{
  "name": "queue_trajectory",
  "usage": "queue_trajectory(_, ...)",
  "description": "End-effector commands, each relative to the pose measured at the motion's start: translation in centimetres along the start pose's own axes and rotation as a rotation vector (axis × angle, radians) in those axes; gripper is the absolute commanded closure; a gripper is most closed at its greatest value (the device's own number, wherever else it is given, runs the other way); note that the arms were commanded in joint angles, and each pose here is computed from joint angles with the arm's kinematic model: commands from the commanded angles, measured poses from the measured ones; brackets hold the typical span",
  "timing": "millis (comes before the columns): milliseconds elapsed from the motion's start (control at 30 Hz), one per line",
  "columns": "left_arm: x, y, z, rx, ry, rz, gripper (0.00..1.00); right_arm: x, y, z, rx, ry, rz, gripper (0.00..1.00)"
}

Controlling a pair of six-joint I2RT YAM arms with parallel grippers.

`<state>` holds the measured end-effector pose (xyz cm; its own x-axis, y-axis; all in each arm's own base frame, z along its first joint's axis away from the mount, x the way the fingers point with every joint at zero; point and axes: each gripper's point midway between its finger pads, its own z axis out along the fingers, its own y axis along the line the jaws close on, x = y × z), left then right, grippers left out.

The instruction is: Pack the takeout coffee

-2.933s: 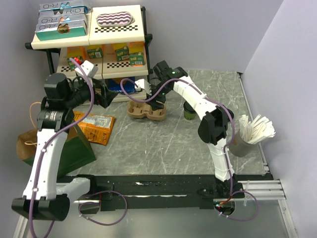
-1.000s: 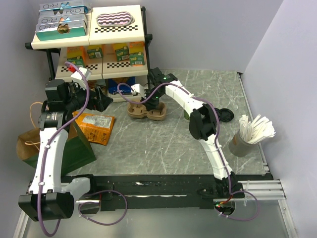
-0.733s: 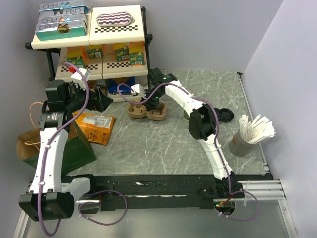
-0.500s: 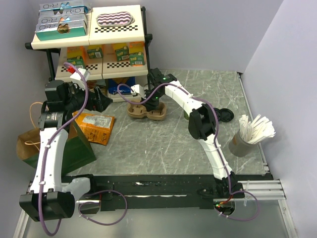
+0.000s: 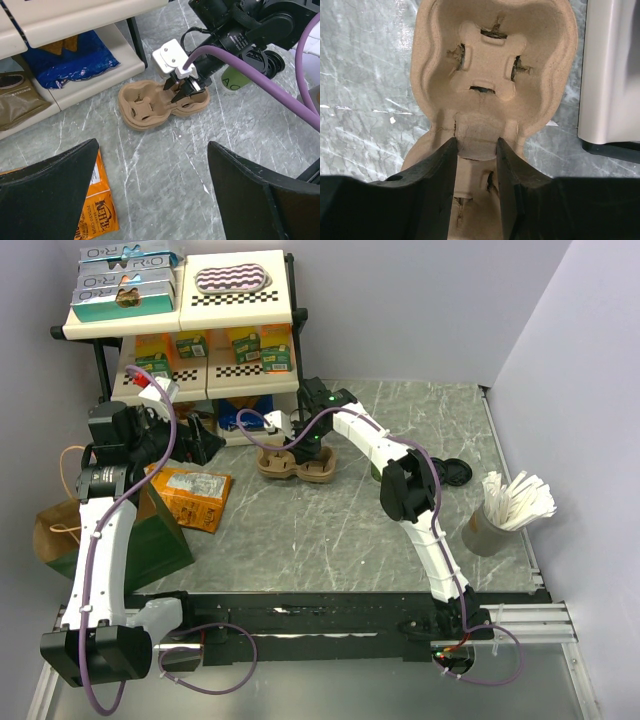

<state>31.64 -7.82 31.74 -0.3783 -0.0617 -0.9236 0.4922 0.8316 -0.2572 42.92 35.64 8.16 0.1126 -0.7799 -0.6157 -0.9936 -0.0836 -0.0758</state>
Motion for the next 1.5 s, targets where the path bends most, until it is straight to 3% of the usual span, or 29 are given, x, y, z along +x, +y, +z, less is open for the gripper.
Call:
queue_trajectory(0,-1.0,-0.7,-0.2,0.032,-0.041,0.007,0.04,-1.8,0.3,-1.0,0.006,-0.028,-0.027,0.79)
queue_trajectory(333,-1.4,-1.0,-0.2,0.052,-0.075,0.027,0.04,-3.7,0.5,-4.6,0.060,-0.040,-0.011,0.83)
queue_trajectory(533,-1.5,-1.2,-0.3,0.054,-0.084,0.023,0.05,-4.2,0.5,-4.8,0.070,-0.065,0.030,0.90)
queue_trajectory(600,-1.6,-1.3,-0.4,0.056,-0.082,0.026,0.05,-4.8,0.3,-5.1,0.083,-0.084,0.051,1.00)
queue_trajectory(700,-1.8,-1.3,-0.6,0.049,-0.081,0.036,0.05,-5.8,-0.2,-6.0,0.116,-0.115,0.093,1.00)
queue_trajectory(900,-2.8,-1.0,-2.6,-0.027,-0.045,0.184,0.07,-8.1,0.2,-8.5,0.151,-0.176,0.147,1.00)
queue_trajectory(1067,-4.8,0.7,-7.4,-0.259,0.005,0.407,0.03,-9.9,2.6,-12.3,0.145,-0.232,0.151,1.00)
queue_trajectory(1467,-6.8,6.2,-18.2,-0.845,0.203,0.535,0.00,-10.2,8.3,-16.6,0.092,-0.249,0.190,1.00)
